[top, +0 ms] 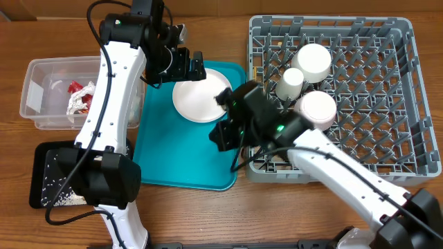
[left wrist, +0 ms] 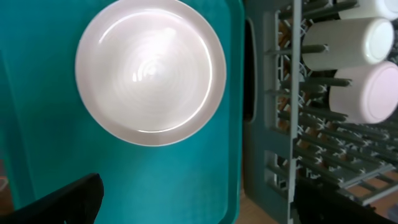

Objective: Sort waste into correct bins and load items into the dishwasher

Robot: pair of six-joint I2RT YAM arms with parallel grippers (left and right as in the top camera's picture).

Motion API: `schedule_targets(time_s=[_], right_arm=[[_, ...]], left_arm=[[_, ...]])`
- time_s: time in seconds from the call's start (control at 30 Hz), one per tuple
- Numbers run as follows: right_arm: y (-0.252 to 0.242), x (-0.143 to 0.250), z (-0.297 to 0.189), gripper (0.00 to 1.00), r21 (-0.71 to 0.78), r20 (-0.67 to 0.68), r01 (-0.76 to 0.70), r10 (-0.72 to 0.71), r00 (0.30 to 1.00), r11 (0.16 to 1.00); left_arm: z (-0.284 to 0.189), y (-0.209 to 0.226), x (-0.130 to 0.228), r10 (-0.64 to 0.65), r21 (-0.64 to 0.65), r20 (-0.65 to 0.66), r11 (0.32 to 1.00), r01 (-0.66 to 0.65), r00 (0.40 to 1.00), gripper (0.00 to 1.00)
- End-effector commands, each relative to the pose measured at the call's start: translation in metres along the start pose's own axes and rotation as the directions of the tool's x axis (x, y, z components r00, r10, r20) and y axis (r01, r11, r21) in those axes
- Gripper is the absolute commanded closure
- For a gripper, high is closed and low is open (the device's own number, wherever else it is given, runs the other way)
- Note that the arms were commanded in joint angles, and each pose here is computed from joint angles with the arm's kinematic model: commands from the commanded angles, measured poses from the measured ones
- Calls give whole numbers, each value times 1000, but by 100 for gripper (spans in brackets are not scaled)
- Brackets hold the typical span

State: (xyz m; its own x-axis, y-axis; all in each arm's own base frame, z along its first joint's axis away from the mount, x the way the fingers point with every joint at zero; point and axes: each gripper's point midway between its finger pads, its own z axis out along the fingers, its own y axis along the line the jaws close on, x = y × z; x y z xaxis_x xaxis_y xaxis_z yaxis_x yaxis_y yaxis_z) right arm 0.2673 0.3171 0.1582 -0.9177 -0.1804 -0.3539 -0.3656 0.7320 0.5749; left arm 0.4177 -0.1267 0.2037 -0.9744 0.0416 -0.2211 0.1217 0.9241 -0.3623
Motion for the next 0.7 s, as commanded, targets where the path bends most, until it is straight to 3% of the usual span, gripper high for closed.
schedule_targets(time_s=[0.0,0.27,0.5,0.67], right_arm=[[-29,7,18,96,177,78,-156,145,986,972],[-62,17,47,96,369,169,-236,184,968,899],[-71,20,59,96,387,153,-238,192,969,891],[-65,20,62,87,360,140,-229,190,972,904]], left_arm=[[-21,8,-7,6,-55,63,999,-2,998,0],[-20,17,-10,-31,-95,75,995,38,997,0],[-7,22,-2,-45,-101,38,994,48,998,0],[11,31,5,-56,-114,7,992,57,998,0]])
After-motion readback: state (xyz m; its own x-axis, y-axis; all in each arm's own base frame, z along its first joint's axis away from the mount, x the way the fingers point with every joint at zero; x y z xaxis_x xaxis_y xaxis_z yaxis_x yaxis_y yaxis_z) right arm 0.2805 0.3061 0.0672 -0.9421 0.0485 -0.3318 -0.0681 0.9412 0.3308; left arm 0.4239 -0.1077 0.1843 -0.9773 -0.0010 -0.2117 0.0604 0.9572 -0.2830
